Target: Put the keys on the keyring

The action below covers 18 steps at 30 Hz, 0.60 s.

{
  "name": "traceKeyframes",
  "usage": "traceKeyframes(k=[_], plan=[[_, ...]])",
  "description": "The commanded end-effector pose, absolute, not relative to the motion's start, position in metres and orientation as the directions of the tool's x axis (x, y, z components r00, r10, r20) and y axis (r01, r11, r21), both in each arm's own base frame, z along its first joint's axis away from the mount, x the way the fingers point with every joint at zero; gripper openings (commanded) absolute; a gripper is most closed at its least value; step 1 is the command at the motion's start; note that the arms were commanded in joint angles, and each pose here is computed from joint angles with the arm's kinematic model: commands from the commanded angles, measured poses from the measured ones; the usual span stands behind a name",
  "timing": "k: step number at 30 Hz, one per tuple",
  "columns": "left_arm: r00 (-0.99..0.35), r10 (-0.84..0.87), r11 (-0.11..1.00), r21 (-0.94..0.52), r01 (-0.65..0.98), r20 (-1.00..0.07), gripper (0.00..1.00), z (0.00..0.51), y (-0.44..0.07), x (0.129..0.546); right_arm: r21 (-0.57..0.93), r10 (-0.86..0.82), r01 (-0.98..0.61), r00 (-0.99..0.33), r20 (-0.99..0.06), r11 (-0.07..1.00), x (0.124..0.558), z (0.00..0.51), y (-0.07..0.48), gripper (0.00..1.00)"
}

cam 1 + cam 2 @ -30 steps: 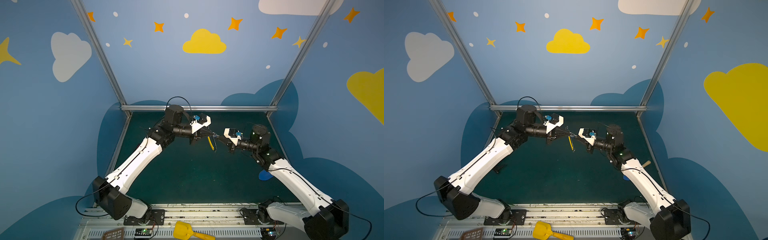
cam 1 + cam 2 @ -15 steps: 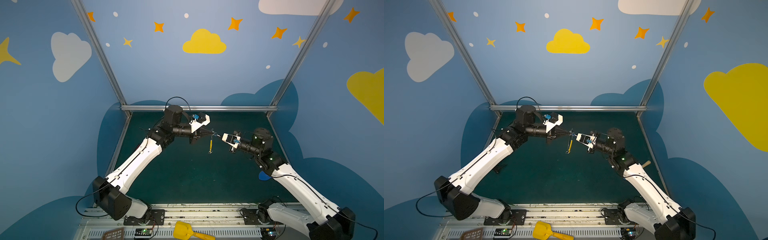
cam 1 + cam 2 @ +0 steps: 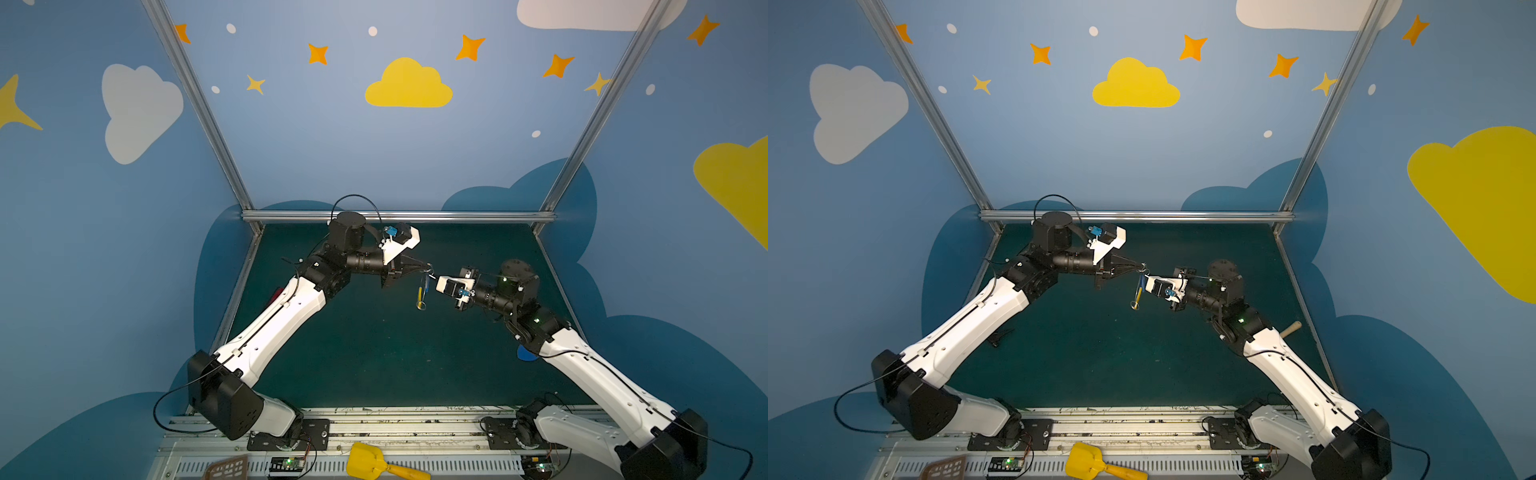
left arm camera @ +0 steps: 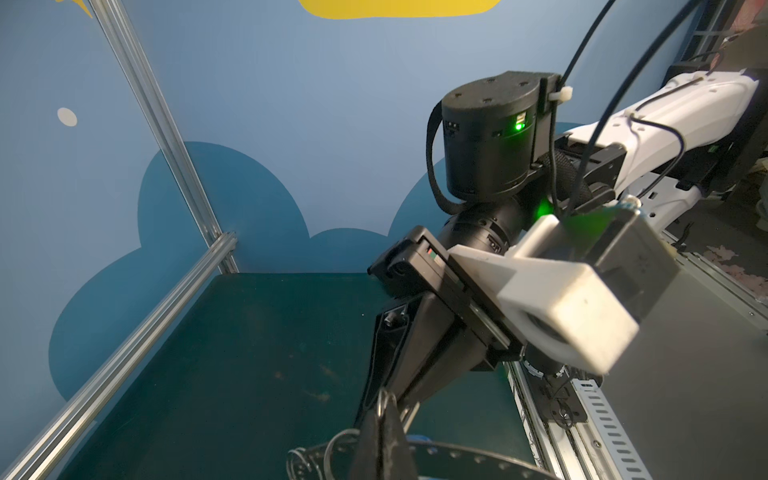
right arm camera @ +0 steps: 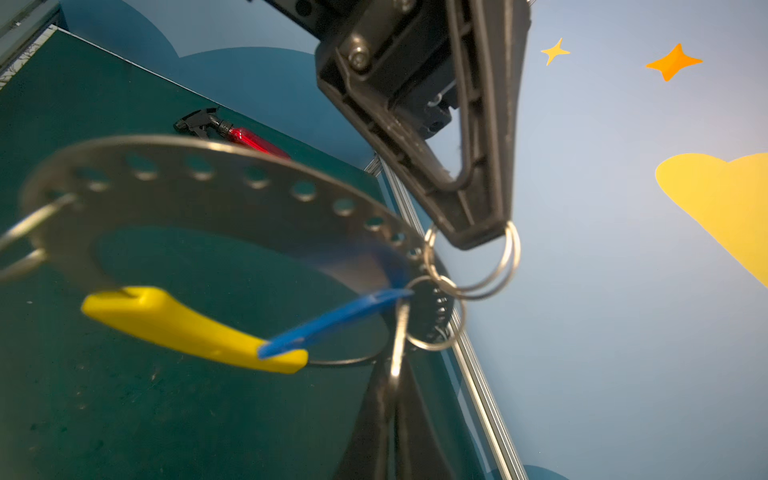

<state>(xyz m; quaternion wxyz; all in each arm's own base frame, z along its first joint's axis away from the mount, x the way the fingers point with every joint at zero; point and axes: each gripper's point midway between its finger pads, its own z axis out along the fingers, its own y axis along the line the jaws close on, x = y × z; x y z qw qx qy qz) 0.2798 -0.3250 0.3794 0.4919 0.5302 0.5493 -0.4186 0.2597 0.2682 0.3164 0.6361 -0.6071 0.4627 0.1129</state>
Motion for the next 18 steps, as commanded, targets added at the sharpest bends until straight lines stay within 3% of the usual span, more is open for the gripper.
traceKeyframes(k=[1,4,11,18], plan=[[0.086,0.14,0.088,0.099,0.991,-0.986,0.03,0.39,-0.327,0.283,-0.65,-0.452,-0.712,0.504,-0.736,0.265,0.262,0.314,0.262,0.25],[0.091,0.151,0.086,0.105,0.991,-0.984,0.03,0.389,-0.326,0.282,-0.614,-0.489,-0.688,0.411,-0.769,0.388,0.277,0.321,0.24,0.3],[0.101,0.164,0.078,0.115,0.99,-0.981,0.03,0.388,-0.328,0.283,-0.549,-0.41,-0.717,0.386,-0.826,0.43,0.273,0.346,0.218,0.32],[0.103,0.197,0.062,0.118,0.991,-0.975,0.03,0.381,-0.332,0.281,-0.463,-0.261,-0.845,0.399,-0.879,0.268,0.244,0.374,0.239,0.3]])
